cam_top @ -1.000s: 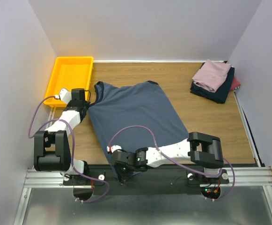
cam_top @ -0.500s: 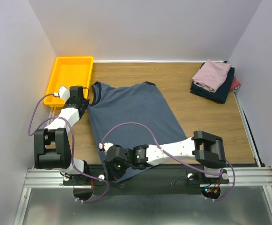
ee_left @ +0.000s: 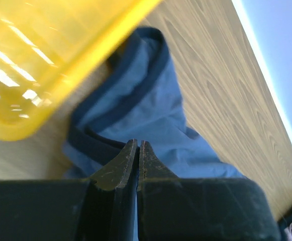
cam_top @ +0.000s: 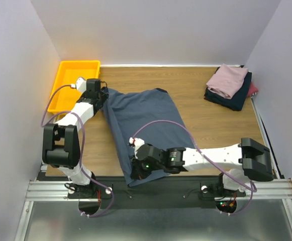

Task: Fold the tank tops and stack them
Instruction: Fold the tank top

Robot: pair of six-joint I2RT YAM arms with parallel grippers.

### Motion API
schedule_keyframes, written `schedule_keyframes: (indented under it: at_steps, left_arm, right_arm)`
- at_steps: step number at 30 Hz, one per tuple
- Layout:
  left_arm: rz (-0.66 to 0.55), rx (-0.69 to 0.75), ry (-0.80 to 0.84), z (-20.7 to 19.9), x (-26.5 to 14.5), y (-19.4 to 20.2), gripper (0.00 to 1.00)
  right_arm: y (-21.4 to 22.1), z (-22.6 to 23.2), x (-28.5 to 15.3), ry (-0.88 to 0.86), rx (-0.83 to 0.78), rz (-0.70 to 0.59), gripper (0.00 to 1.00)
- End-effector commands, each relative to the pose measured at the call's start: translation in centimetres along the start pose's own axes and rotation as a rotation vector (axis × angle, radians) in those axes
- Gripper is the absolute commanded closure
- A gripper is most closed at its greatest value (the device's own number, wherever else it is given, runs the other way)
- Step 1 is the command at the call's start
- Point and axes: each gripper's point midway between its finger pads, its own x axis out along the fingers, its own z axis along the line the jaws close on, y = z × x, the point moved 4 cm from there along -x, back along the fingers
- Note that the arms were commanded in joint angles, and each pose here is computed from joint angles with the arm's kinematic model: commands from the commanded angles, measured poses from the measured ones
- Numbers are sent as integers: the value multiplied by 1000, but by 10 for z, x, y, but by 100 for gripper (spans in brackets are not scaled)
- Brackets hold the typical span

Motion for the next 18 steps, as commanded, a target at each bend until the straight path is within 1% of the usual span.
schedule_keyframes:
  at_steps: [1, 4, 5, 10, 18]
  left_arm:
    - [-34, -15, 85, -47, 3, -3, 100]
    - [-11, 6, 99, -66, 10, 13, 100]
    - [-5, 12, 94, -68, 11, 17, 100]
    - [21, 30, 111, -90, 21, 37, 100]
    - [52, 69, 112, -103, 37, 59, 100]
  right_arm:
    - [1, -17, -11, 44, 40, -60, 92]
    - [1, -29, -20, 77, 73, -101, 92]
    - [7, -37, -21, 97, 96, -97, 92]
    - [12, -57, -33, 155, 155, -158, 92]
    - [17, -86, -41, 235, 229, -217, 90]
